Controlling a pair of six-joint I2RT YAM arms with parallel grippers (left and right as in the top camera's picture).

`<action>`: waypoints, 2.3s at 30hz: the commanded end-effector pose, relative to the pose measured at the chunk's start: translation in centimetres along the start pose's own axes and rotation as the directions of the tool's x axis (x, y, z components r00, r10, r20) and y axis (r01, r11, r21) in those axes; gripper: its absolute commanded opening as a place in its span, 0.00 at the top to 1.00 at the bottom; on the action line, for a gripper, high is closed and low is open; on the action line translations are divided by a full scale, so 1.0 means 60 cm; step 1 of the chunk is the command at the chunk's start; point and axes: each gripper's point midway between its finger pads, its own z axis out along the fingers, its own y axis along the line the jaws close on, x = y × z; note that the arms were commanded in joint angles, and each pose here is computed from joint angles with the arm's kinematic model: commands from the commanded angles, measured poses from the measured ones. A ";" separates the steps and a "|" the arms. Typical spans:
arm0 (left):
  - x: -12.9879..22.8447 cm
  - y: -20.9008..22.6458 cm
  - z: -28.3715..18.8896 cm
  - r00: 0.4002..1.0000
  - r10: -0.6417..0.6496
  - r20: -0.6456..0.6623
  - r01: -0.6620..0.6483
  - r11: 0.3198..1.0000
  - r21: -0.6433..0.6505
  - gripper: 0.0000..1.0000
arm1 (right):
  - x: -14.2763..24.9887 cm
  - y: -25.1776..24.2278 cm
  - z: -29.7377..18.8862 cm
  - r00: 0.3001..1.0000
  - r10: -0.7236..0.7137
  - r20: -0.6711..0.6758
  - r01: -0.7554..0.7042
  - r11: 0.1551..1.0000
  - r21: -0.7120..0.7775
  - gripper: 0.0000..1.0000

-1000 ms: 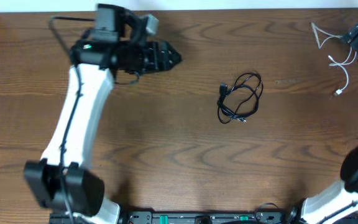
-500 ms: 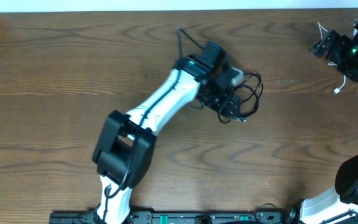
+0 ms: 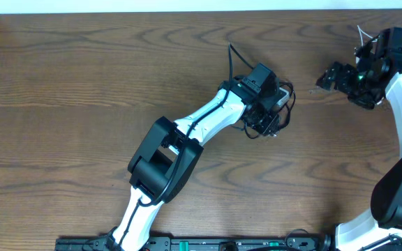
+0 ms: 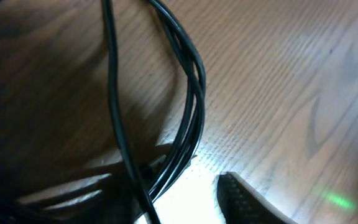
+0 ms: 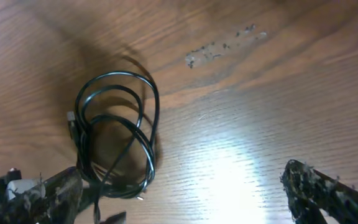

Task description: Untangle cables

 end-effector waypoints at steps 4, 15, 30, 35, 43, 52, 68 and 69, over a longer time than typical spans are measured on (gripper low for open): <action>-0.012 0.014 -0.073 0.991 -0.129 0.020 0.130 0.991 -0.035 0.93 | 0.028 0.037 0.015 0.998 -0.042 -0.051 0.042 0.999 -0.011 0.01; -0.091 -0.098 -0.434 0.879 -0.034 0.476 0.055 0.998 -0.029 0.92 | 0.083 0.221 0.004 0.959 -0.275 -0.072 0.217 0.872 -0.439 0.12; -0.085 0.001 -0.449 0.769 -0.340 0.542 0.443 0.894 -0.068 0.93 | 0.122 0.323 -0.027 0.940 -0.330 -0.088 0.196 0.731 -0.654 0.15; -0.088 0.000 -0.450 0.757 -0.355 0.548 0.456 0.889 -0.054 0.92 | 0.128 0.368 0.006 0.969 -0.218 -0.117 0.119 0.824 -0.554 0.14; -0.102 0.020 -0.486 0.715 -0.347 0.607 0.465 0.884 -0.042 0.93 | 0.129 0.307 0.119 0.993 -0.030 -0.116 0.007 0.980 -0.197 0.45; -0.025 0.128 -0.743 0.419 -0.355 0.836 0.637 0.771 0.008 0.93 | 0.114 0.104 0.172 0.992 -0.024 -0.125 0.035 0.996 0.082 0.83; -0.021 0.055 -0.650 0.714 -0.313 0.626 0.324 0.941 0.100 0.93 | 0.120 0.371 0.004 0.866 -0.468 0.175 0.442 0.552 -0.707 0.26; -0.021 0.050 -0.636 0.741 -0.305 0.598 0.288 0.949 0.128 0.93 | 0.119 0.377 0.003 0.876 -0.454 0.164 0.423 0.558 -0.713 0.27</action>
